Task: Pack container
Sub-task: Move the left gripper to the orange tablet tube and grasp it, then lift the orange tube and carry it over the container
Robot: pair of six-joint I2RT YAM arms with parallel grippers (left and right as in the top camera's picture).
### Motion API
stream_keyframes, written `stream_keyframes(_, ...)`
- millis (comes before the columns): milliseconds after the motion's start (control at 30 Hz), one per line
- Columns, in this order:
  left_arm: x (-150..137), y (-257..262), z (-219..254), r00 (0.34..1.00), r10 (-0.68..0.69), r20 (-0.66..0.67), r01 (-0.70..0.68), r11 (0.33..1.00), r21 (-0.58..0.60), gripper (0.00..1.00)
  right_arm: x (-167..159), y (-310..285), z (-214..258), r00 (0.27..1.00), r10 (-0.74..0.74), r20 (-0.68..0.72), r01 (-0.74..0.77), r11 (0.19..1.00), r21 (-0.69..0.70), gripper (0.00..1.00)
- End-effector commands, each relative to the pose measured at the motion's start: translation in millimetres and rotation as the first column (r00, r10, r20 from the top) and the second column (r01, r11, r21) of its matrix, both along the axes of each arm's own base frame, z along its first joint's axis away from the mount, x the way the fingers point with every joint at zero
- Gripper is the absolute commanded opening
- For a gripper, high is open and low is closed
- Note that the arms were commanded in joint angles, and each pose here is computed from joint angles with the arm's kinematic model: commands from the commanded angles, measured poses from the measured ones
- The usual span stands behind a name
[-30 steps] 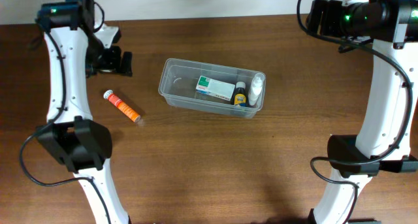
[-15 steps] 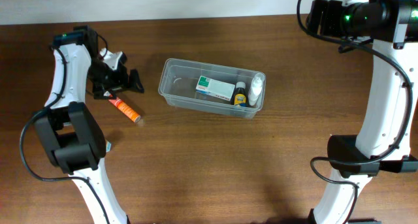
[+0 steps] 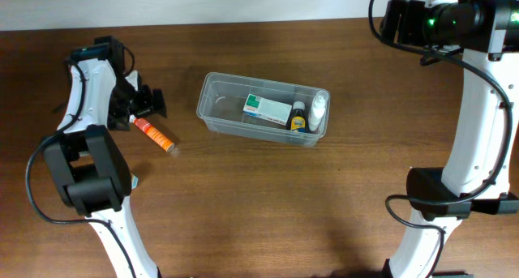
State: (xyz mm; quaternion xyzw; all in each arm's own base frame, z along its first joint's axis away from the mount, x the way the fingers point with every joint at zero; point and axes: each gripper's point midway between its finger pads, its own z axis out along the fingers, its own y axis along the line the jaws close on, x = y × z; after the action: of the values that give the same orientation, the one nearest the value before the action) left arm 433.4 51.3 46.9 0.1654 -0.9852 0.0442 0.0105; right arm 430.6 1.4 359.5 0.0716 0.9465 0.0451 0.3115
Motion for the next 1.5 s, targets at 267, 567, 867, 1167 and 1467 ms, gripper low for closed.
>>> stream_keyframes(267, -2, -19, -38, 0.990, 0.143, 0.004, -0.143, 0.990, -0.020, 0.98, -5, 3, 9, 1.000, 0.007, 0.021, -0.007, 1.000, 0.004, 0.98)
stream_keyframes(567, -5, -18, -41, 0.991, 0.137, -0.005, -0.137, 0.990, -0.017, 0.35, -5, 3, 9, 1.000, 0.007, 0.021, -0.007, 1.000, 0.004, 0.98)
stream_keyframes(867, 6, -3, -39, 0.998, 0.028, 0.050, -0.032, 0.997, 0.066, 0.05, -5, 3, 9, 1.000, 0.007, 0.021, -0.007, 1.000, 0.004, 0.98)
stream_keyframes(1167, 51, -3, 34, 0.974, -0.063, 0.218, 0.044, 0.995, 0.092, 0.08, -5, 3, 9, 1.000, 0.007, 0.021, -0.007, 1.000, 0.004, 0.98)
stream_keyframes(1467, 64, -63, 141, 0.812, -0.475, 0.338, 0.421, 0.879, 0.224, 0.11, -5, 3, 9, 1.000, 0.007, 0.021, -0.007, 1.000, 0.004, 0.99)
